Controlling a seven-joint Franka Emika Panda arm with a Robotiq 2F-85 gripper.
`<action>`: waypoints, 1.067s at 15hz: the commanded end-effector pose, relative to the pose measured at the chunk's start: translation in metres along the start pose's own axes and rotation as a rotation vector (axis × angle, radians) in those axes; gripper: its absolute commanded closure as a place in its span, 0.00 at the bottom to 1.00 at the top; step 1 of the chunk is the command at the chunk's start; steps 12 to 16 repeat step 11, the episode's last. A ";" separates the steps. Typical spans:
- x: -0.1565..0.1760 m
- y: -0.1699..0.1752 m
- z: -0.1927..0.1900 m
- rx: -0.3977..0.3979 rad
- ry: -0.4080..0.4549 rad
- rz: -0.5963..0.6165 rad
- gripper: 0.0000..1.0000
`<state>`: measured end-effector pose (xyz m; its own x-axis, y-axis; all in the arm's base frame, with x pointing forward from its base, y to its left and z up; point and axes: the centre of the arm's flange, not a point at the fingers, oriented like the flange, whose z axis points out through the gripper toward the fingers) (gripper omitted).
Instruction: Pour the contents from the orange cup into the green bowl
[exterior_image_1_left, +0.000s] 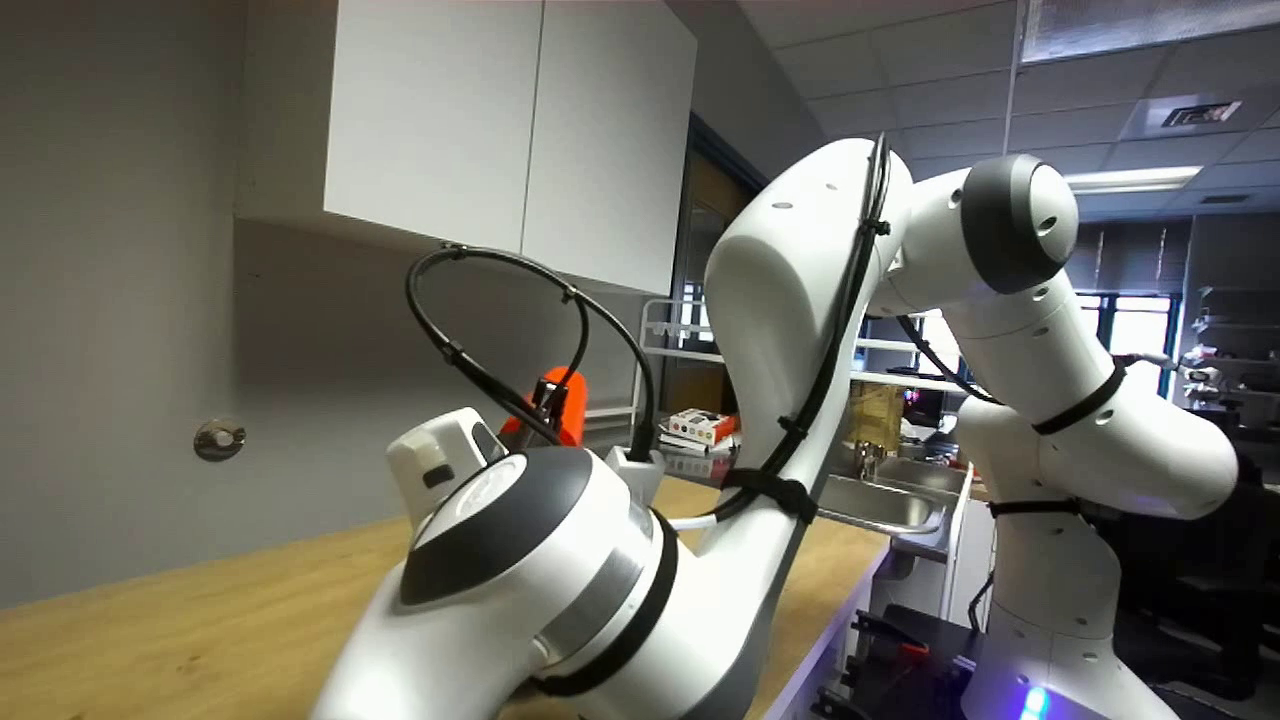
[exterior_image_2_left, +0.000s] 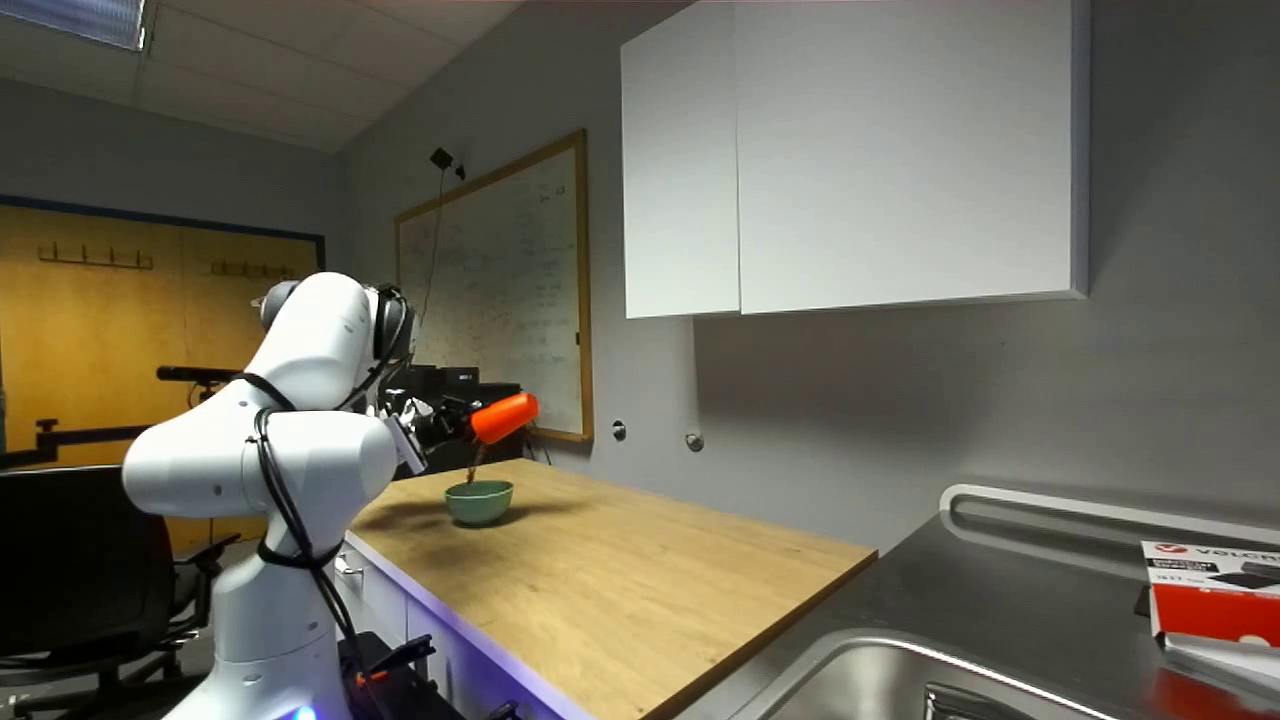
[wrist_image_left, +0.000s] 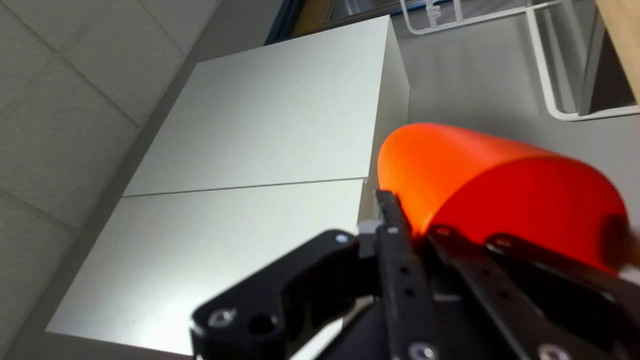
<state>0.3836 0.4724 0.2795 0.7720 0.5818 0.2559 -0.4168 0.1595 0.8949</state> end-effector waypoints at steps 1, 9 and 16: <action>0.010 0.002 -0.005 -0.081 -0.003 0.054 0.98; 0.010 0.000 -0.007 -0.121 -0.034 0.048 0.97; 0.010 0.000 -0.008 -0.109 -0.055 0.028 0.97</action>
